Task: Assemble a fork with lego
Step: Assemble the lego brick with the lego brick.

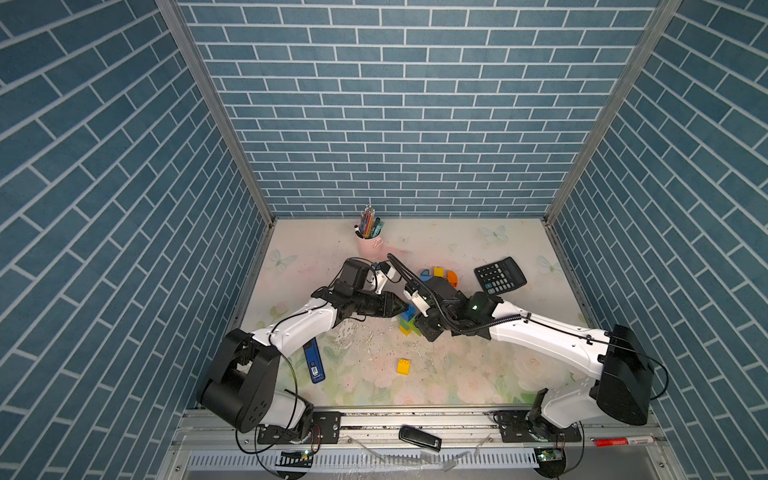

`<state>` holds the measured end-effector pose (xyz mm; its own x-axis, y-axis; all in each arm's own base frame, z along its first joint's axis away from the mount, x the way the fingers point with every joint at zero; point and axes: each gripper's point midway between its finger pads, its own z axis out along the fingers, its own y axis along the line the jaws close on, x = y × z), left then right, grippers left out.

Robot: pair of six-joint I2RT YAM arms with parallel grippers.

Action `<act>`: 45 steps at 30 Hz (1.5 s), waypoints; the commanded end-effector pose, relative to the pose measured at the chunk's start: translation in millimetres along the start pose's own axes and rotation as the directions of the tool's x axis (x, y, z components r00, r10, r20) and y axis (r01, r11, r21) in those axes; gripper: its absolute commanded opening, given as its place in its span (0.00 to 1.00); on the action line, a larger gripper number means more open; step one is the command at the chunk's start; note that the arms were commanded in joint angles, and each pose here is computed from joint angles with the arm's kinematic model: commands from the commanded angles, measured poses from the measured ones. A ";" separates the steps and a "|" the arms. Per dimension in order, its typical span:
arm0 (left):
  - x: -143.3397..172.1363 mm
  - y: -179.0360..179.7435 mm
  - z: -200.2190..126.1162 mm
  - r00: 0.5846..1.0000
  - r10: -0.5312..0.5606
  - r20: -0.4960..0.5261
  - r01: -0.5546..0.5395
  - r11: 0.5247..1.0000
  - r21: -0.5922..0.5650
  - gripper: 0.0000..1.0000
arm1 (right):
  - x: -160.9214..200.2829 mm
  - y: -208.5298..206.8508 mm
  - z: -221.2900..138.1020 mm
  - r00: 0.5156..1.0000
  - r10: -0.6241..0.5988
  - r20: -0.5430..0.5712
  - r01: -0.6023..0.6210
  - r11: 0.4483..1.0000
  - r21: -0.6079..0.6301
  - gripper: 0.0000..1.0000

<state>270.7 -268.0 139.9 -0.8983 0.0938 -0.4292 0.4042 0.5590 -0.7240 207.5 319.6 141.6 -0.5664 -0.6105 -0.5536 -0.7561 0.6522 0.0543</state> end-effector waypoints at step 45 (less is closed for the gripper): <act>4.7 6.4 1.1 1.000 -0.004 -0.023 0.003 0.999 -0.034 0.35 | -17.8 -9.2 -10.0 0.993 0.066 0.096 -0.070 0.997 0.040 0.76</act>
<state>270.5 -268.3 140.3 -0.8972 0.0964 -0.4310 0.4074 0.5574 -0.7234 211.8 321.2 138.1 -0.5816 -0.5961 -0.5535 -0.7386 0.6721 0.0522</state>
